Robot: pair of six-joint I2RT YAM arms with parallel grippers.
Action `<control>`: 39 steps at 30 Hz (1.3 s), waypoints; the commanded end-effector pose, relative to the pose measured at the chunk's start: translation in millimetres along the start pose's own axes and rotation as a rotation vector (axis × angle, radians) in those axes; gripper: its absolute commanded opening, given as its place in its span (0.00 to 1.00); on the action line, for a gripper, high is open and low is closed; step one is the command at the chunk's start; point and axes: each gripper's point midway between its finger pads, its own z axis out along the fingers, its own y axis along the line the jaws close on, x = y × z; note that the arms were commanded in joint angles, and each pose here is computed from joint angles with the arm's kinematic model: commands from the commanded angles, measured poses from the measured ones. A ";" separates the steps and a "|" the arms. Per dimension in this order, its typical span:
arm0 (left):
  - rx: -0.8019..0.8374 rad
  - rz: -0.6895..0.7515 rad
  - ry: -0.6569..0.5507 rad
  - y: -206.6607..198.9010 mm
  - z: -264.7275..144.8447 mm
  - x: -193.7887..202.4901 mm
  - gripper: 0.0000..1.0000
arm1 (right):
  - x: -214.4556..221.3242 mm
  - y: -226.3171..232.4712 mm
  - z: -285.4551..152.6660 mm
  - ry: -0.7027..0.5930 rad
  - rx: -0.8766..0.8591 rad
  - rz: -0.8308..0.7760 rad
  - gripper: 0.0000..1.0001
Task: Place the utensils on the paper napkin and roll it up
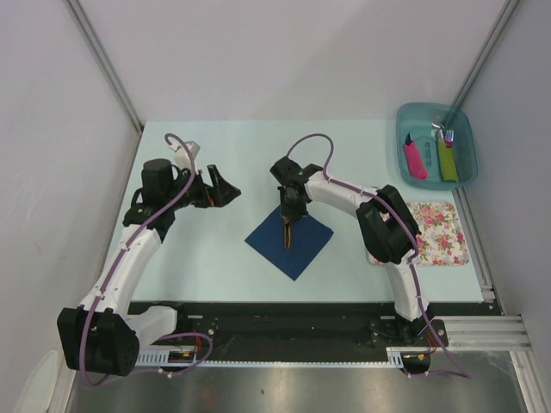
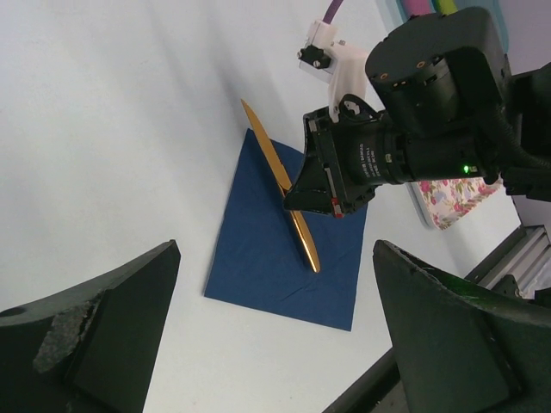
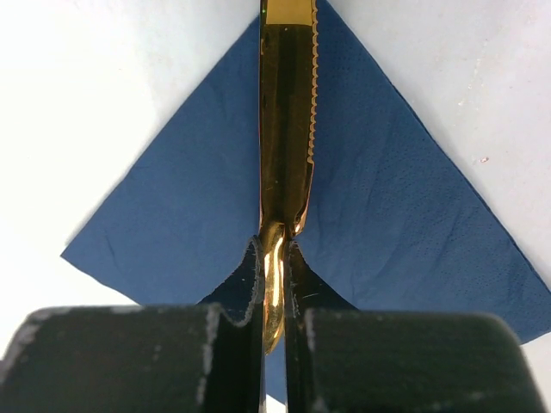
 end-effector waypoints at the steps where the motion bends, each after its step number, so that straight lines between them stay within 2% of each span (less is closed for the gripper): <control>1: 0.011 0.004 -0.038 -2.8 -1.8 -8.2 1.00 | -13.4 1.9 -10.1 -0.052 0.016 0.008 0.00; 7: 0.016 -0.001 -0.037 -2.2 0.5 -8.0 1.00 | -11.3 -14.0 -15.3 -0.057 0.034 0.018 0.00; 22: 0.022 0.000 -0.040 -3.1 -0.1 -6.7 1.00 | -8.8 -11.8 -9.5 -0.043 0.032 -0.017 0.01; 31: 0.028 0.001 -0.039 -3.6 0.5 -6.2 1.00 | -6.5 -8.0 -5.1 -0.033 0.031 -0.026 0.13; 32: 0.026 0.000 -0.039 -3.1 0.9 -6.0 1.00 | -6.4 -7.8 -5.7 -0.032 0.030 -0.026 0.19; 36: 0.026 -0.001 -0.037 -3.0 0.8 -5.7 1.00 | -7.6 -7.6 -6.1 -0.031 0.026 -0.020 0.25; 38: 0.025 -0.001 -0.035 -2.7 1.0 -5.4 1.00 | -11.3 -8.4 -10.2 -0.040 0.022 -0.014 0.34; 39: 0.025 0.000 -0.036 -3.0 0.8 -6.0 1.00 | -14.0 -8.3 -13.5 -0.048 0.018 -0.011 0.36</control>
